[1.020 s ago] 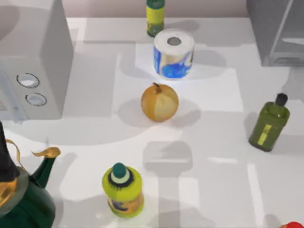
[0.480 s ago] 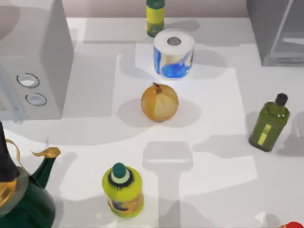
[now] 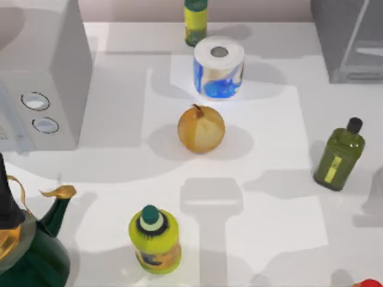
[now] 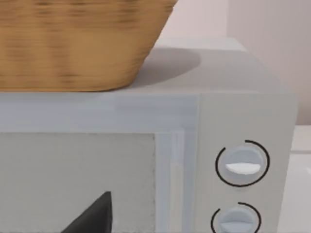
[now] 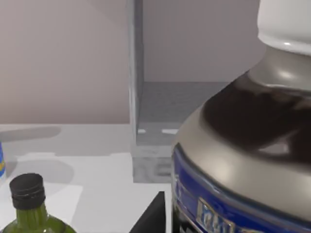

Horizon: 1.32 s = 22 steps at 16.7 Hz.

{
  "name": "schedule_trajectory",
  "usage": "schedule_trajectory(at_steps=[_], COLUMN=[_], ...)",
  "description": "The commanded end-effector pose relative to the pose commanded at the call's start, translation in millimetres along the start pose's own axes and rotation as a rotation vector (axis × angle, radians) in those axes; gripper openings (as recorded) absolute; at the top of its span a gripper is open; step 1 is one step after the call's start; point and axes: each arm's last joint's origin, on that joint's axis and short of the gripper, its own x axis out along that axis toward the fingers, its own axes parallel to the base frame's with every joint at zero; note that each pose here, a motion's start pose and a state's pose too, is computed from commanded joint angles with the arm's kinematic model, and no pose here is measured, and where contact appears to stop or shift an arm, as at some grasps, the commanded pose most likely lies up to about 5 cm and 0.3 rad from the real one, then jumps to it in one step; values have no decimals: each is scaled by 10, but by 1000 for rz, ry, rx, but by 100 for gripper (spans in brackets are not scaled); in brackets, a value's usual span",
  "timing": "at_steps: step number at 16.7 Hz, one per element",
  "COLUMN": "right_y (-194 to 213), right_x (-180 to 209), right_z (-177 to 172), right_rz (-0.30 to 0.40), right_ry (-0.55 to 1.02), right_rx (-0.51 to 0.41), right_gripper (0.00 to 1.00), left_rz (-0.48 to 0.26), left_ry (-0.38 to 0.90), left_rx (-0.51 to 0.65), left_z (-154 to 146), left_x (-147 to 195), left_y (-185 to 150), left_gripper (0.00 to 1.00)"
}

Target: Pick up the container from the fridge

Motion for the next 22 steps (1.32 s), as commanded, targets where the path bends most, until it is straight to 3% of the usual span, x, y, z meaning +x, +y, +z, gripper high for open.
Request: schedule_trajectory(at_steps=[6,12,16,22], right_y=[4,208,568,1444], right_x=[3,95,247,203], right_z=[24,362,456,251], right_rz=[-1,7,17,21], right_ry=[-6,-95,-58,44], right_rx=[1,14,39,-4], right_gripper=[0,0,0,0], left_rz=[0,0,0,0], left_ry=[0,0,0,0], left_rx=[0,0,0,0], left_z=[0,0,0,0], left_x=[0,0,0,0], left_y=[0,0,0,0], left_gripper=[100,100,100,100])
